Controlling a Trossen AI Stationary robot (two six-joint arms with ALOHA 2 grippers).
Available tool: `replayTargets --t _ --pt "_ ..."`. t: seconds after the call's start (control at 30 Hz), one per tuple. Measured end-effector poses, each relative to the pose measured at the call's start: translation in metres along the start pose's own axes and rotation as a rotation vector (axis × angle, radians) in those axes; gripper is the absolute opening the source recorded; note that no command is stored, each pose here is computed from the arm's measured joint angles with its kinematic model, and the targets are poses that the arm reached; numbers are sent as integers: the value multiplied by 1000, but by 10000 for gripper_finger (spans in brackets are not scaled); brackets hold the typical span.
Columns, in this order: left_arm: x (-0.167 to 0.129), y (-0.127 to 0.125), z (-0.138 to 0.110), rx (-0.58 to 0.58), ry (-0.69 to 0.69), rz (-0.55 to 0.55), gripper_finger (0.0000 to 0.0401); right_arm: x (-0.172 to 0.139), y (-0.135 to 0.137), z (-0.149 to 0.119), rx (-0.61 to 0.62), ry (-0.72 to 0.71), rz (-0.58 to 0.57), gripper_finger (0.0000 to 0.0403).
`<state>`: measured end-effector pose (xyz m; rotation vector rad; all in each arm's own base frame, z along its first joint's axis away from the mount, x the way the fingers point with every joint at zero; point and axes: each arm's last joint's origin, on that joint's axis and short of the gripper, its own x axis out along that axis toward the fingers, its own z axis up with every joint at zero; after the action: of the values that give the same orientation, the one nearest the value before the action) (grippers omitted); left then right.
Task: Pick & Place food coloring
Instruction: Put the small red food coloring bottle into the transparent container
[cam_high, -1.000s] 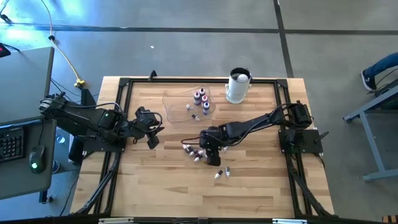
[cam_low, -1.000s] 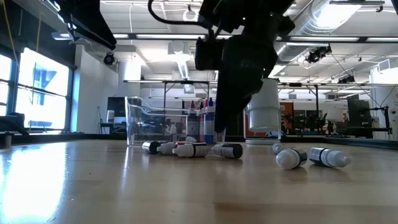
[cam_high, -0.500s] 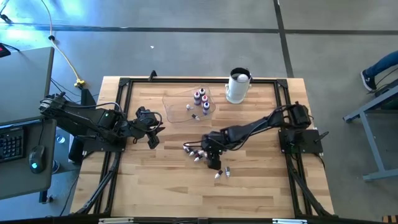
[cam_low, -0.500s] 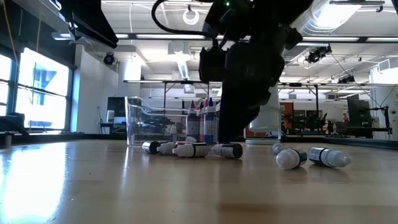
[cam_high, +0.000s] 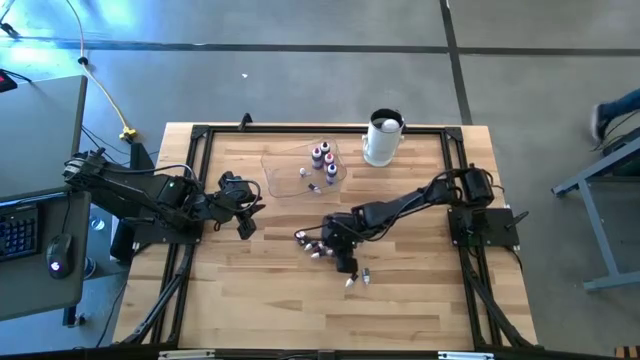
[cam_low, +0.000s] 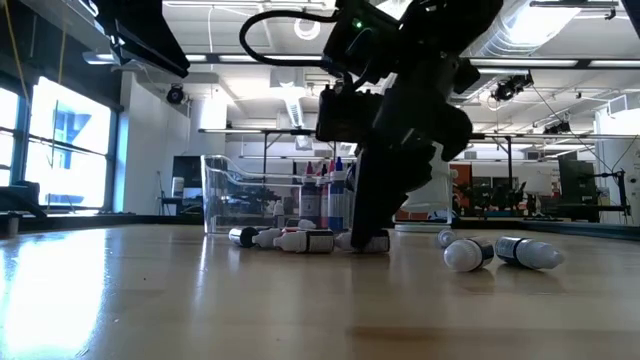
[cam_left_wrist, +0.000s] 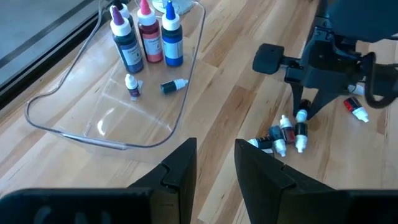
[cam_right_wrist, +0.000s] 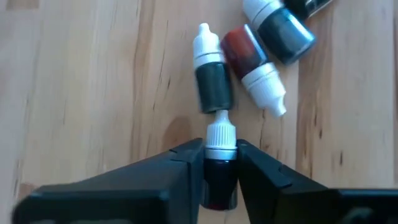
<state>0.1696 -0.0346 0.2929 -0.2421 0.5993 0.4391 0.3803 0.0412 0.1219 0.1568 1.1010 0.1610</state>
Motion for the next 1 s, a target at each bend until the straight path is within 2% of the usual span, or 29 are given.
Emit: replayTargets --t 0.13,0.27,0.37,0.43,0.6,0.73,0.83,1.0 --pt "0 0 0 0 0 0 106 -6 -6 3 12 -22 14 60" --pt "0 0 0 0 0 -1 106 -29 -10 14 -43 -82 -51 68" --pt "0 0 0 0 -1 0 106 -52 -11 35 -156 -188 -203 83" --pt "0 0 0 0 -4 5 106 -64 -16 52 -190 -245 -307 83" --pt "0 0 0 0 -8 12 106 -102 -44 94 -241 -417 -437 67" --pt "0 0 0 0 -7 10 106 -123 -82 107 -205 -454 -488 71" --pt "0 0 0 0 -8 11 106 -119 -112 106 -164 -424 -452 78" --pt "0 1 1 0 -18 27 106 -83 -145 91 -120 -300 -415 75"
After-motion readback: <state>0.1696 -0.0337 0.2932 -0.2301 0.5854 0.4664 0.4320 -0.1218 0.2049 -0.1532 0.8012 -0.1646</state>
